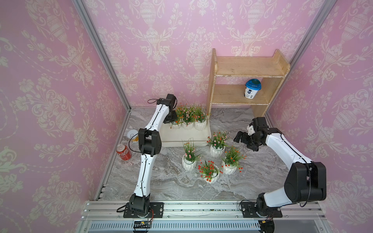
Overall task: Put the potted gypsophila into the storage box
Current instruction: Place the baby's breath potted plant at the storage box.
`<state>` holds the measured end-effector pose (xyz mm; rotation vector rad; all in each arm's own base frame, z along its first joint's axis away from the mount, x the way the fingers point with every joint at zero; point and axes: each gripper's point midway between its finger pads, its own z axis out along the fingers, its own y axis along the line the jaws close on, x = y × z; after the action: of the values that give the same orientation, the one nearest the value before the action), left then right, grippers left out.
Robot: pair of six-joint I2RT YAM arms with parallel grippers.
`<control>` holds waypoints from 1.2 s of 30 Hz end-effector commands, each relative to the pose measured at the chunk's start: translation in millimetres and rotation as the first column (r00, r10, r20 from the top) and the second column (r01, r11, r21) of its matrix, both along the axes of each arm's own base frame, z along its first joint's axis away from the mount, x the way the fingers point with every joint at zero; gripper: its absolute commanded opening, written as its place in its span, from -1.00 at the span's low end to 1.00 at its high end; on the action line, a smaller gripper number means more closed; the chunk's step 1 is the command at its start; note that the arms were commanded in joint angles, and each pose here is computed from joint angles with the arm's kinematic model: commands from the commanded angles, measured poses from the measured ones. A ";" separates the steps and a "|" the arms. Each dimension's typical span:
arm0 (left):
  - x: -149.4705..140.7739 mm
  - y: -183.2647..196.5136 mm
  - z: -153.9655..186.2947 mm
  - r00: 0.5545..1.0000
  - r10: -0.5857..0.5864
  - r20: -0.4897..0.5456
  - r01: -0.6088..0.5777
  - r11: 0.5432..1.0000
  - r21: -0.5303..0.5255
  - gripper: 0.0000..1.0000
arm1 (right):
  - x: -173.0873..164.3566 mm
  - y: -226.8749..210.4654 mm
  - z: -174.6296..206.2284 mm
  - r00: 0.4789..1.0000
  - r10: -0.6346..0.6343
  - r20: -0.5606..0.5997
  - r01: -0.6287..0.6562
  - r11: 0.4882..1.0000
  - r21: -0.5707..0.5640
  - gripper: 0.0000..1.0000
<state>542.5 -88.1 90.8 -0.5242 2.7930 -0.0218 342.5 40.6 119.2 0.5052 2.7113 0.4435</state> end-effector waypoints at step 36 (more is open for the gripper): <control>-23.7 18.2 130.2 0.974 -0.009 0.226 0.005 1.000 0.016 -0.12 | -23.1 -4.9 35.8 1.000 -0.007 0.016 0.007 1.000 -0.015 0.99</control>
<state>531.9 -79.0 203.5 -0.4985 2.5820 -0.0920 328.3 40.1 136.2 0.5058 2.7104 0.4394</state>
